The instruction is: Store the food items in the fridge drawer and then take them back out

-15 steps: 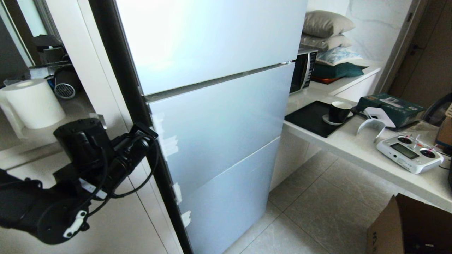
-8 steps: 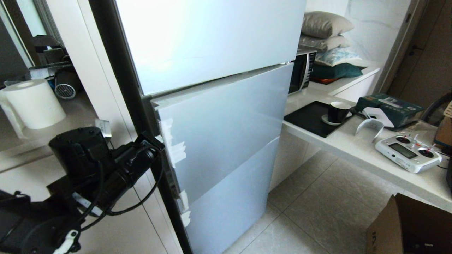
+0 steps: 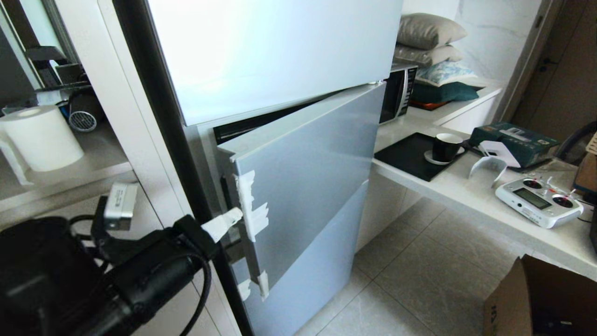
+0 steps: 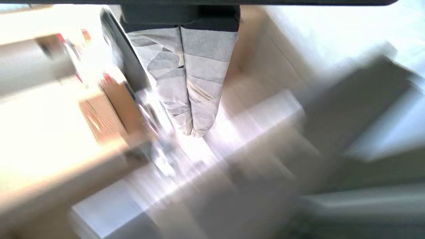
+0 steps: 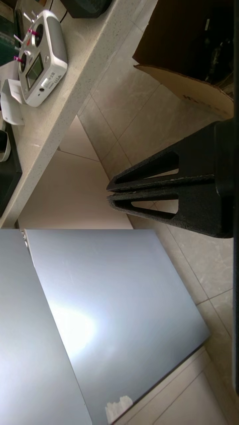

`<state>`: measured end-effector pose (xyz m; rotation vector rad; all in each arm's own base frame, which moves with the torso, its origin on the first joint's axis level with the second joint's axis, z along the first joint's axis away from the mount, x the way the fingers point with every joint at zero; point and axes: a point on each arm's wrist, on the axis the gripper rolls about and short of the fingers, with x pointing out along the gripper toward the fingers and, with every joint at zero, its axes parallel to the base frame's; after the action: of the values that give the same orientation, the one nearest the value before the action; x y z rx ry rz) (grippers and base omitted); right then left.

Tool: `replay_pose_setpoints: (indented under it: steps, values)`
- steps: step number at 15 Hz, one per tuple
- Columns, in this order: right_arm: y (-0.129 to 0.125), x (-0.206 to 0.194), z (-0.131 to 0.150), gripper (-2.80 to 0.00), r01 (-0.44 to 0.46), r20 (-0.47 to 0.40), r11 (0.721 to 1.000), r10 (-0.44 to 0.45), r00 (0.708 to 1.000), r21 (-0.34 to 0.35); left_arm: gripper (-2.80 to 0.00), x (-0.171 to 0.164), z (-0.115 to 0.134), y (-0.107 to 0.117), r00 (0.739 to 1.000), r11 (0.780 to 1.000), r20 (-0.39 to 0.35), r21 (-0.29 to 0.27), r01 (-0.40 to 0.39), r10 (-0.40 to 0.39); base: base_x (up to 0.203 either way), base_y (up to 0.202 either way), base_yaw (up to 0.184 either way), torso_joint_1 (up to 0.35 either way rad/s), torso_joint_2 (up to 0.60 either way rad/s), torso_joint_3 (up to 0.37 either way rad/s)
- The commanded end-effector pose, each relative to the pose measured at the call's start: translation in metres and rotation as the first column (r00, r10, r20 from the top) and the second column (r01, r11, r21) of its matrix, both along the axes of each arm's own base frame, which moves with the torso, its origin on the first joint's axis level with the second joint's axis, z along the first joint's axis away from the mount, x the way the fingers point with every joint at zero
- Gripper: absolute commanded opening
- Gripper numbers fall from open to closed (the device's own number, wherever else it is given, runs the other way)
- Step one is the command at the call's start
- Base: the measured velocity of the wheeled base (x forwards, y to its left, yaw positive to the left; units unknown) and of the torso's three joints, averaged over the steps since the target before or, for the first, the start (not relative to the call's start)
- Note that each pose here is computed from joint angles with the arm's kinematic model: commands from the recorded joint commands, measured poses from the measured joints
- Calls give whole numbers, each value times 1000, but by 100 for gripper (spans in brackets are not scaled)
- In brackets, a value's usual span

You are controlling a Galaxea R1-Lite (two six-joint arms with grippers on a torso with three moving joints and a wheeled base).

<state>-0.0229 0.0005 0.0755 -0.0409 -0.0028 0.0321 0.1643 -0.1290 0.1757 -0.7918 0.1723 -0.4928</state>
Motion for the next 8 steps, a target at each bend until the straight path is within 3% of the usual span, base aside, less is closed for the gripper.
replay_pose_setpoints:
  steps: [1, 4, 7, 8]
  values:
    - [0, 0, 0, -280, -2, 1, 1000, 2, 1000, -1, -280, -35, 9, 15, 997, 997, 51, -45, 67, -65, 0, 0, 0, 0, 0, 0]
    - [0, 0, 0, -280, -2, 1, 1000, 2, 1000, -1, -280, -22, 6, 11, 999, 999, 14, -5, 35, -35, 0, 0, 0, 0, 0, 0]
    - [0, 0, 0, -280, -2, 1, 1000, 2, 1000, -1, -280, 47, 6, 18, 984, 983, 3, 46, -179, 179, 0, 0, 0, 0, 0, 0]
    - [0, 0, 0, -280, -2, 1, 1000, 2, 1000, -1, -280, 66, 6, 16, 977, 976, 7, 53, -211, 211, 0, 0, 0, 0, 0, 0]
